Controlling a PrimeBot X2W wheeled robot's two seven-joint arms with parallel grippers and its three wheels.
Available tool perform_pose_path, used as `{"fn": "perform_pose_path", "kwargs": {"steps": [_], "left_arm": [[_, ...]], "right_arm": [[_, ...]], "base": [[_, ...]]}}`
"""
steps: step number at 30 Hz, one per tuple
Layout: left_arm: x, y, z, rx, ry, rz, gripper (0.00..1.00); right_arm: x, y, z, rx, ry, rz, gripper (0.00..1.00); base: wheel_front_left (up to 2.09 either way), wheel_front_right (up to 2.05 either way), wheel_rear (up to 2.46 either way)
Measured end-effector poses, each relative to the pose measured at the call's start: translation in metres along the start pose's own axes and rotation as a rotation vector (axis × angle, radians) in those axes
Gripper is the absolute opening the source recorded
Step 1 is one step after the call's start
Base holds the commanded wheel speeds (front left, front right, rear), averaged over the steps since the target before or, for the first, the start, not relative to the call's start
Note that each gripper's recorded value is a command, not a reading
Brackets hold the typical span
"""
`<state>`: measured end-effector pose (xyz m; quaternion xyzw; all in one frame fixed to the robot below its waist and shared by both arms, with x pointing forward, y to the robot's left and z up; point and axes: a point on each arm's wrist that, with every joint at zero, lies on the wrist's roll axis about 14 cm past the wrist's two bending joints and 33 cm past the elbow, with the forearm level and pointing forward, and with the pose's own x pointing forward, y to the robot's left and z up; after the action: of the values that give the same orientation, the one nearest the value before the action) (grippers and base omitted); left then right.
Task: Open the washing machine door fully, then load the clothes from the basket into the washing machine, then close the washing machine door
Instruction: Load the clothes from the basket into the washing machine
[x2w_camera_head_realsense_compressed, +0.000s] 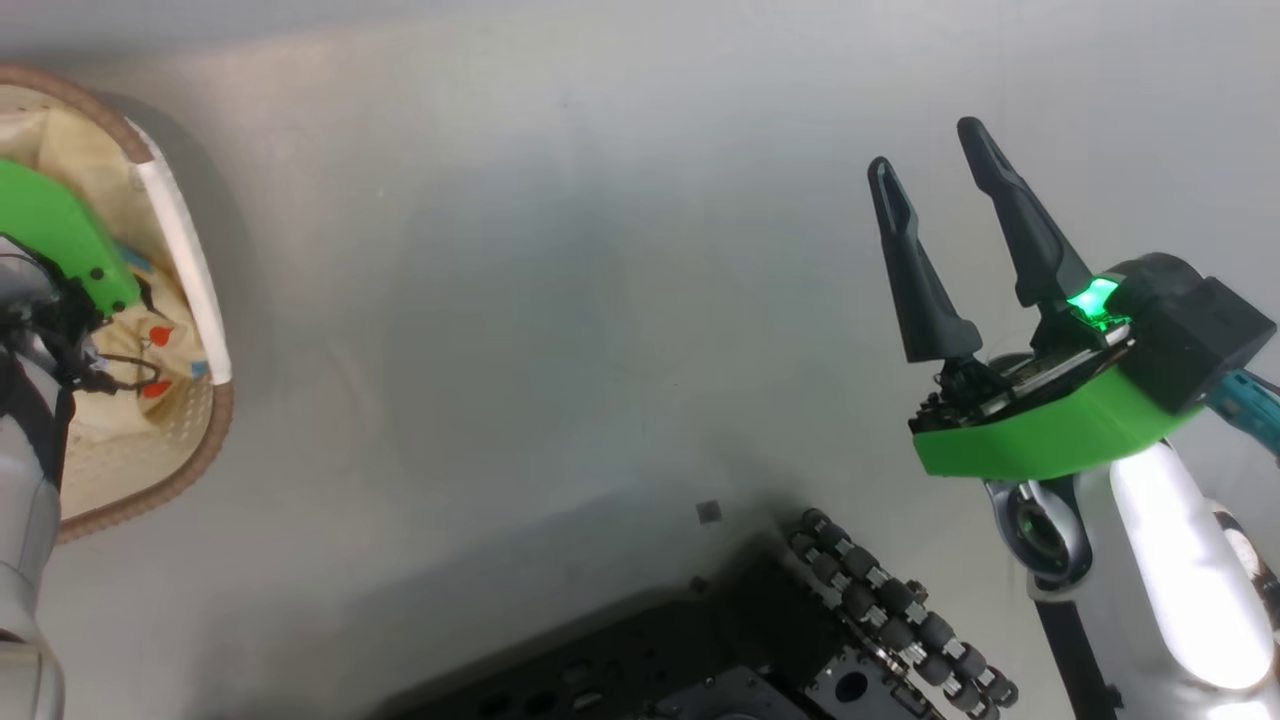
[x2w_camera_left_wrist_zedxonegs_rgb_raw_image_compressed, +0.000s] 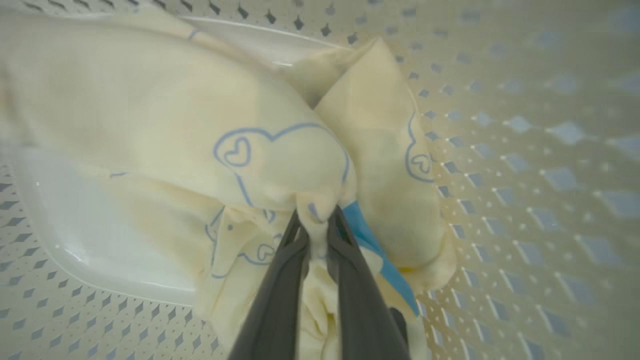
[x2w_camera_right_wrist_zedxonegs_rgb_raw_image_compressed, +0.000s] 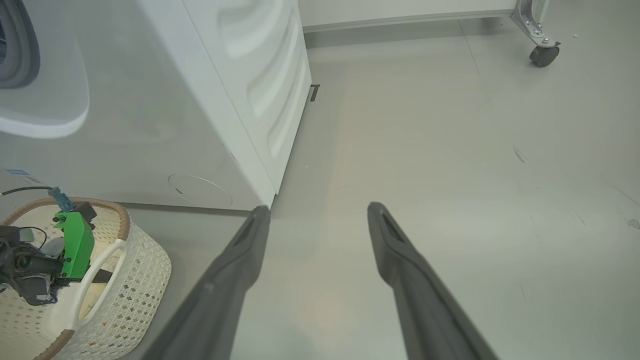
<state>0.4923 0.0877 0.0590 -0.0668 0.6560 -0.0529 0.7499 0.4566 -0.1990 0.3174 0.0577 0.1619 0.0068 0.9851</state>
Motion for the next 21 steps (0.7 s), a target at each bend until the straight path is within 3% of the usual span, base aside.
{"fn": "perform_pose_path", "kwargs": {"steps": [8,21], "left_arm": [[-0.039,-0.011,0.041,0.047,-0.2,-0.041,0.0],[-0.132,-0.029,0.066,0.055,-0.499,-0.141,0.0]], "right_arm": [[-0.002,0.002,0.032,-0.035,-0.08,0.007,1.0],[-0.025,0.012,0.091,-0.046,-0.223,0.021,1.0]], "base": [[0.0,0.0,0.0],[0.0,0.0,0.0]]}}
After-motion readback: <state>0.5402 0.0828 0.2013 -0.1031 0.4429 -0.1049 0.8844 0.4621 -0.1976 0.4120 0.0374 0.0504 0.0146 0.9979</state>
